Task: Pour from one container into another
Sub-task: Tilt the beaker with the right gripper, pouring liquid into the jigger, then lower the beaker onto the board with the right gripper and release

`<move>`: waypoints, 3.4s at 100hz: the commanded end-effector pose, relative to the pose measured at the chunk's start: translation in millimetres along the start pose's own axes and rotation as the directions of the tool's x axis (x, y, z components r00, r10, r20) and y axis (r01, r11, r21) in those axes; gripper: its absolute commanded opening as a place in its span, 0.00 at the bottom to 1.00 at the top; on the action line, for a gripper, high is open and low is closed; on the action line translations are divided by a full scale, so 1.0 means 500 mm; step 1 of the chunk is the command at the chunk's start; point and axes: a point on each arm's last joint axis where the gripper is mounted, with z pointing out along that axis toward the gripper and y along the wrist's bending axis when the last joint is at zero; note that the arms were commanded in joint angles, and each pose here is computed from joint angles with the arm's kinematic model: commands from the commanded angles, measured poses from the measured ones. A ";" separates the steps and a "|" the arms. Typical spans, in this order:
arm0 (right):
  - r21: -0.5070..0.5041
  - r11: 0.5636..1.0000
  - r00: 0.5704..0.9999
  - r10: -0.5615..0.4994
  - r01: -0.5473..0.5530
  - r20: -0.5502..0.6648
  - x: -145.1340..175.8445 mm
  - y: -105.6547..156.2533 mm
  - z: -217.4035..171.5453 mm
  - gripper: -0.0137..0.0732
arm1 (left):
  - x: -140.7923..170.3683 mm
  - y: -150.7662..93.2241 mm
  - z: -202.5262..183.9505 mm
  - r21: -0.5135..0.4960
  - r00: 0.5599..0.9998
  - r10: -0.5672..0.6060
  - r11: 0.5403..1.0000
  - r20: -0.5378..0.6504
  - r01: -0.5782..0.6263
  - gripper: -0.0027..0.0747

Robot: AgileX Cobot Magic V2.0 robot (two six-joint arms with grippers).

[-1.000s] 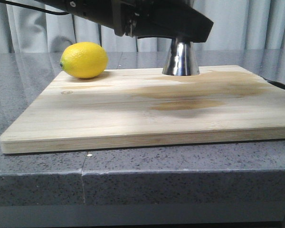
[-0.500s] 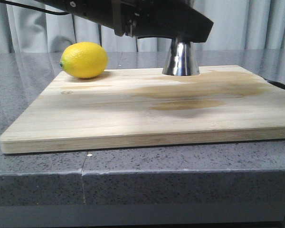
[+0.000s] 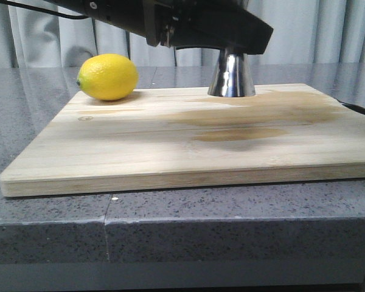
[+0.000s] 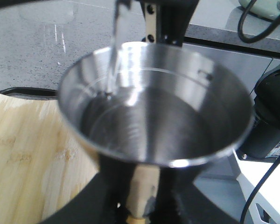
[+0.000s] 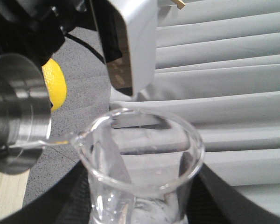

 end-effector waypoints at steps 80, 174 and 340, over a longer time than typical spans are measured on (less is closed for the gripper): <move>0.225 0.540 0.564 0.824 -0.811 0.056 0.042 -0.043 -0.004 0.41 | -0.058 -0.020 -0.014 -0.006 0.994 0.045 0.999 0.101 -0.045 0.01; 0.227 0.173 0.174 0.985 -0.958 -0.017 0.265 0.194 0.080 0.41 | -0.053 -0.020 -0.013 -0.002 0.996 0.060 0.998 0.071 -0.060 0.01; 0.283 0.280 0.353 0.901 -0.917 0.253 0.180 0.014 0.011 0.82 | -0.050 -0.005 -0.033 -0.036 0.995 0.069 0.997 0.074 -0.066 0.01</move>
